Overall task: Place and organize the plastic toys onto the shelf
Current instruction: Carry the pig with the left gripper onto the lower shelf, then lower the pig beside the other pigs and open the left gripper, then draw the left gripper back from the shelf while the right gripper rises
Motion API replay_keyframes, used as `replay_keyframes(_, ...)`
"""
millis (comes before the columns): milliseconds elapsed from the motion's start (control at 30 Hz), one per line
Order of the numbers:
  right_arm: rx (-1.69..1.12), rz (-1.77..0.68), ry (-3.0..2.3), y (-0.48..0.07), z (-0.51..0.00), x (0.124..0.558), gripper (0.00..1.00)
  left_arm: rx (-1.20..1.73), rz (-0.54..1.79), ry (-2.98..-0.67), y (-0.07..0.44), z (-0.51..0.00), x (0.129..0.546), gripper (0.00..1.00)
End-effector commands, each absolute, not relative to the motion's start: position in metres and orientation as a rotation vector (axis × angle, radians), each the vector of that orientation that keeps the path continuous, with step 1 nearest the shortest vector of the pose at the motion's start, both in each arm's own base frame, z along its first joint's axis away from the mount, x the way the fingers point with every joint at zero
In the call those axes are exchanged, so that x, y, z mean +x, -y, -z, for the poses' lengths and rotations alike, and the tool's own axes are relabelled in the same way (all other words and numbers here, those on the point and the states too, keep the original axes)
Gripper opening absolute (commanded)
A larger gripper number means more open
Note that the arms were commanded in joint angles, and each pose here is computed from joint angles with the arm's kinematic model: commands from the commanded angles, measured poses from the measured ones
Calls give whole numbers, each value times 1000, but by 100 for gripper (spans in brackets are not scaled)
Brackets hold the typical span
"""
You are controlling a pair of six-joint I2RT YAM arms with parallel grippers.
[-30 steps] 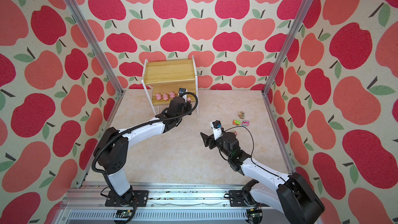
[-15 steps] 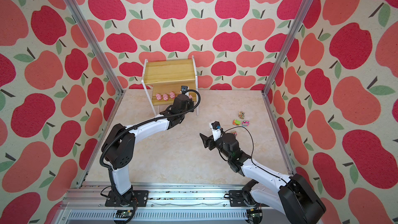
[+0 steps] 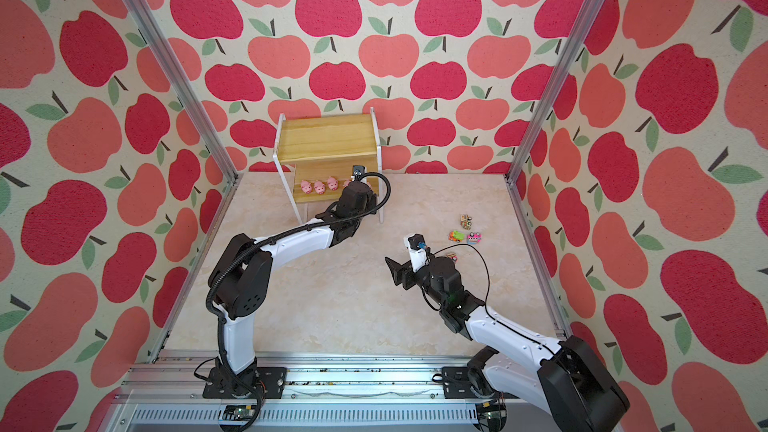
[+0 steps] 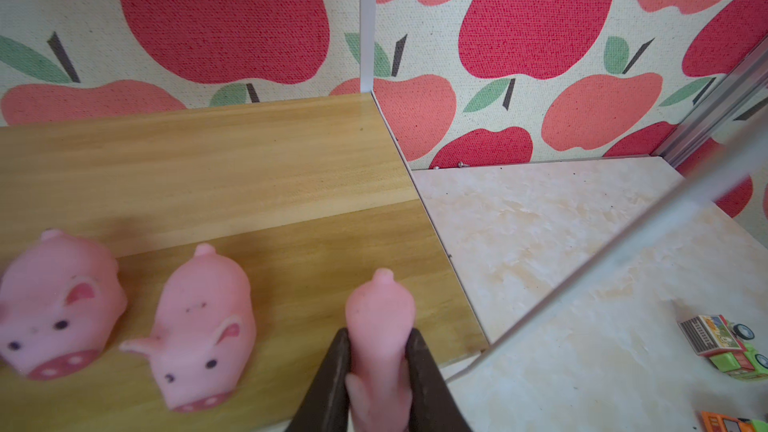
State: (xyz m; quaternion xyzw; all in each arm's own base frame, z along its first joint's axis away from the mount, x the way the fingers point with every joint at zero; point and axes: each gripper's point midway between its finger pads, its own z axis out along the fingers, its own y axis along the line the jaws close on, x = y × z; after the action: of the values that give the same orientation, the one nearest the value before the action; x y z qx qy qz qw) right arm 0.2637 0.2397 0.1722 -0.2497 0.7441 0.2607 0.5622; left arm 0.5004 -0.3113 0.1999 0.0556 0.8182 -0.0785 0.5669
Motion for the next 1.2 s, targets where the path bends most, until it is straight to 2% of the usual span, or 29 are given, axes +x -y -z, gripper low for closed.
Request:
replay_keyframes(0, -597, -609, -1743, -239, -172, 261, 80, 70, 169, -1878, 309, -210, 512, 25)
replay_keyframes(467, -599, -614, -1739, -240, -173, 260, 80, 65, 137, -1878, 311, -202, 520, 27)
replay_keyframes(900, -602, -618, -1737, -240, -173, 259, 80, 84, 101, -1850, 300, -222, 497, 47)
replay_keyframes(1167, -601, -611, -1738, -239, -173, 260, 80, 102, 134, -1820, 290, -237, 464, 67)
